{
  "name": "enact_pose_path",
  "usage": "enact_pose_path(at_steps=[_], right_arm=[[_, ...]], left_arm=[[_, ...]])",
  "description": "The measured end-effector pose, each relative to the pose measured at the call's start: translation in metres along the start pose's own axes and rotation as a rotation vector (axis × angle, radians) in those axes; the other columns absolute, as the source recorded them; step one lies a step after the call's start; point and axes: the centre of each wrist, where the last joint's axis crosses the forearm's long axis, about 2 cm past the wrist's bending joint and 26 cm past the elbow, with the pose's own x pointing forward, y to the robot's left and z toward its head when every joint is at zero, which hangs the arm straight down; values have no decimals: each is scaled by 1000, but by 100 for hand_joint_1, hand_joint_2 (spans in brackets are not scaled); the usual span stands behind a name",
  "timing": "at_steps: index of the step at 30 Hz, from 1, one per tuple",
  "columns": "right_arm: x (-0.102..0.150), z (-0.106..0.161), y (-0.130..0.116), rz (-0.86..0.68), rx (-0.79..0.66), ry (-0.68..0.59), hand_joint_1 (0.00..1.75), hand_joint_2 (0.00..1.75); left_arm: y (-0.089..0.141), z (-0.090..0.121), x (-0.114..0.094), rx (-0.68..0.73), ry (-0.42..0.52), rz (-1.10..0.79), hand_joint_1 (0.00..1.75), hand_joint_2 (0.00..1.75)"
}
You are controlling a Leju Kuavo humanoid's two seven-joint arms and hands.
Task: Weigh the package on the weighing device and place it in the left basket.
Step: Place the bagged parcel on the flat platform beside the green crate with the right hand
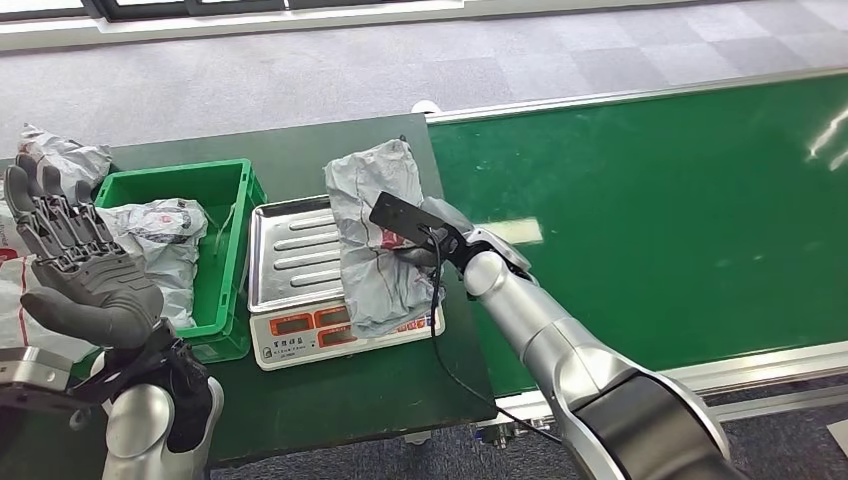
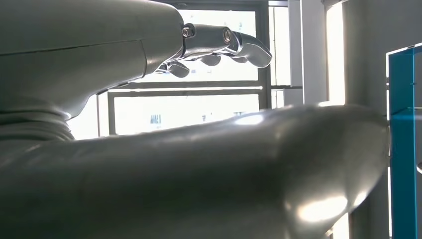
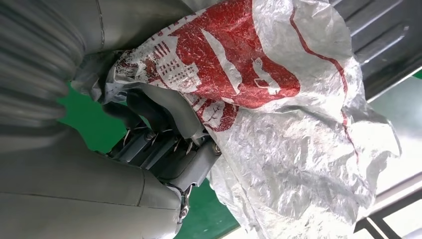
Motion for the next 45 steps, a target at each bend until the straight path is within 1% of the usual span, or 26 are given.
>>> enact_pose_path(at_steps=[1,3,7,13,18,22,25,29,32,37,40,45], right_arm=[[0,0,1,-5,-8,-11,0,87],[-2,1,2,-9,-36,-30,0,0],[-5,2,0,-18,-107,-54,0,0],[-13,6,-10,-29,-179,-75,0,0],[-13,7,-18,10,-291,-46,0,0],[-12,8,-23,46,-361,-43,0,0],[-10,8,-26,73,-410,-85,0,0],[-2,11,-27,83,-512,-224,0,0],[7,27,-18,38,-605,-351,0,0],[17,72,3,-35,-714,-530,0,0],[20,92,8,-56,-754,-598,0,0],[24,117,14,-77,-804,-678,0,0]], left_arm=[[-1,-1,0,-2,-1,1,0,0],[-2,-1,1,-13,-2,0,0,0],[-5,-1,2,-33,-9,-9,0,0],[-12,-2,1,-48,-23,-7,0,0],[-14,-4,2,-46,-24,-7,0,0],[-16,-4,2,-6,-40,-47,0,0],[-17,-4,3,46,-70,-88,0,0],[-17,-3,3,86,-79,-123,0,0],[-15,0,2,86,-66,-130,0,0],[-12,6,1,77,-39,-132,0,0],[-11,8,2,73,-26,-128,0,0],[-10,10,2,61,-13,-133,0,0]])
